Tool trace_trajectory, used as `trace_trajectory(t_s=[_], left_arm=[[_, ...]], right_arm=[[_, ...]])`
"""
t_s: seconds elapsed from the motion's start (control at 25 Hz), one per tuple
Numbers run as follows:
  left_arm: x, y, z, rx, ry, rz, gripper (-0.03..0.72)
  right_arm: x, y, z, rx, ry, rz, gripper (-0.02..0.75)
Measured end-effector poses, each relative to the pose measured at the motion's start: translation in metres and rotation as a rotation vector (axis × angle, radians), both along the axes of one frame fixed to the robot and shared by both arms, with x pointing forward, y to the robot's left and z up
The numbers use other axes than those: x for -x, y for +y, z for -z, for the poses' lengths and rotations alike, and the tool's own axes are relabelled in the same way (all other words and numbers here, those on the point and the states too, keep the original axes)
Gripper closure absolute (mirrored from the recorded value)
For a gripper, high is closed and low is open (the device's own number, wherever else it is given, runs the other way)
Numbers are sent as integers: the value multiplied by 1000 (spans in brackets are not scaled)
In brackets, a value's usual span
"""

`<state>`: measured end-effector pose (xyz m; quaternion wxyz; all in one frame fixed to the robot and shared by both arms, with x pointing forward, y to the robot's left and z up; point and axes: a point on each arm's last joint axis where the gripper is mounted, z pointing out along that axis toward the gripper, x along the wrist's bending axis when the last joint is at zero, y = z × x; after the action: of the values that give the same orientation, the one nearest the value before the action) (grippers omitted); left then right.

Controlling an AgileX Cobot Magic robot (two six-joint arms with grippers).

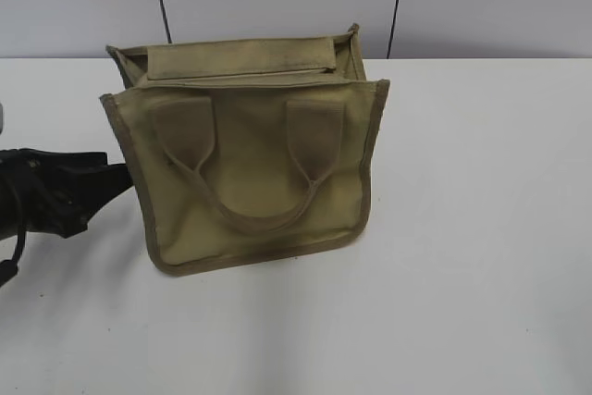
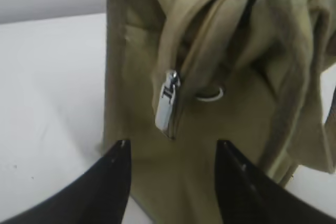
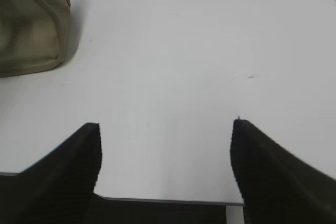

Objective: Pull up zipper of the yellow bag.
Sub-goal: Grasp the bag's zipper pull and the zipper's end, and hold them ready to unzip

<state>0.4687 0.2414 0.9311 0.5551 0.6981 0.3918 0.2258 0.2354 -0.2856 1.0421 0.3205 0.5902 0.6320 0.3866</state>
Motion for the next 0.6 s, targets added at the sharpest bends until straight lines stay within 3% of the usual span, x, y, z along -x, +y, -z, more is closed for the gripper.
trace_trajectory(t_s=[0.2, 0.6], left_arm=[[-12, -6, 28, 74, 50, 53, 302], [-53, -12, 53, 84, 0, 120, 368]], right_arm=[[0, 0, 0, 0, 0, 0, 154], [0, 0, 0, 0, 0, 0, 154]])
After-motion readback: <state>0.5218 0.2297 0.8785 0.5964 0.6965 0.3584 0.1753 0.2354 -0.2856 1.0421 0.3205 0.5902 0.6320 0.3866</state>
